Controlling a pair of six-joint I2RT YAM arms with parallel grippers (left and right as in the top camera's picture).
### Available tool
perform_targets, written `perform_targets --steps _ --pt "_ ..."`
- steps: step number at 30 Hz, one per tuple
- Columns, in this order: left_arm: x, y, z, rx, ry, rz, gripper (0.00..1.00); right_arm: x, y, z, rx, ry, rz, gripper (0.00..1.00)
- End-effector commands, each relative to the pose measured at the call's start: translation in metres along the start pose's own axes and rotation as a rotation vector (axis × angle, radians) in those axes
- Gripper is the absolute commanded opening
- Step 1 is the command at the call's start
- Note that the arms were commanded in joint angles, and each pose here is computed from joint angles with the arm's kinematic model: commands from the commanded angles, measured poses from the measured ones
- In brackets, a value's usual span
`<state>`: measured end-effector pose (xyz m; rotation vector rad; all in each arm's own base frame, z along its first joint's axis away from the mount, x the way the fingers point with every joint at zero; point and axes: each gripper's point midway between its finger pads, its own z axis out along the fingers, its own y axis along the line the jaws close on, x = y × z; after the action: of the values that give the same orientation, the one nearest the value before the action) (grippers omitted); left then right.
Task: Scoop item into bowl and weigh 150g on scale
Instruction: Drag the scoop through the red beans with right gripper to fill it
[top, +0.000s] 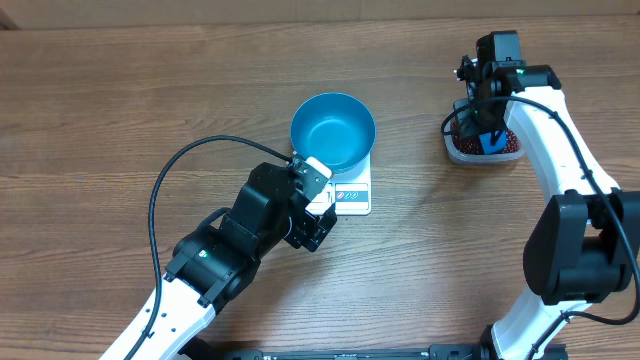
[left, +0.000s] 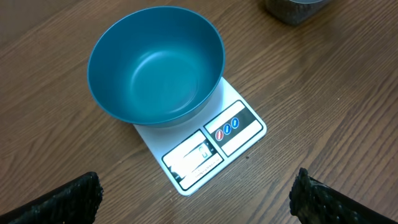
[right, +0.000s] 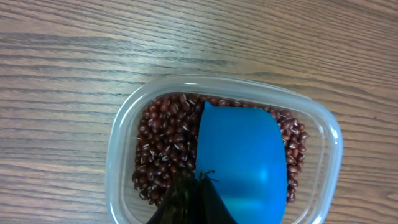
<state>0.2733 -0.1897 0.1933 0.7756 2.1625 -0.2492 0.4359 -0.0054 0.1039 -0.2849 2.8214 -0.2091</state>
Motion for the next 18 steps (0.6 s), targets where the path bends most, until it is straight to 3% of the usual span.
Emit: perform_targets --steps 1,9,18 --pt "0.002 0.001 0.002 -0.005 0.006 -0.006 1.00 0.002 0.010 0.009 -0.087 0.008 0.058 0.04" --pt "0.002 0.001 0.002 -0.005 0.006 -0.006 1.00 0.004 -0.007 0.006 -0.278 -0.033 0.188 0.04" --pt "0.002 0.001 0.002 -0.005 0.006 -0.006 1.00 0.007 -0.012 0.003 -0.361 -0.043 0.237 0.04"
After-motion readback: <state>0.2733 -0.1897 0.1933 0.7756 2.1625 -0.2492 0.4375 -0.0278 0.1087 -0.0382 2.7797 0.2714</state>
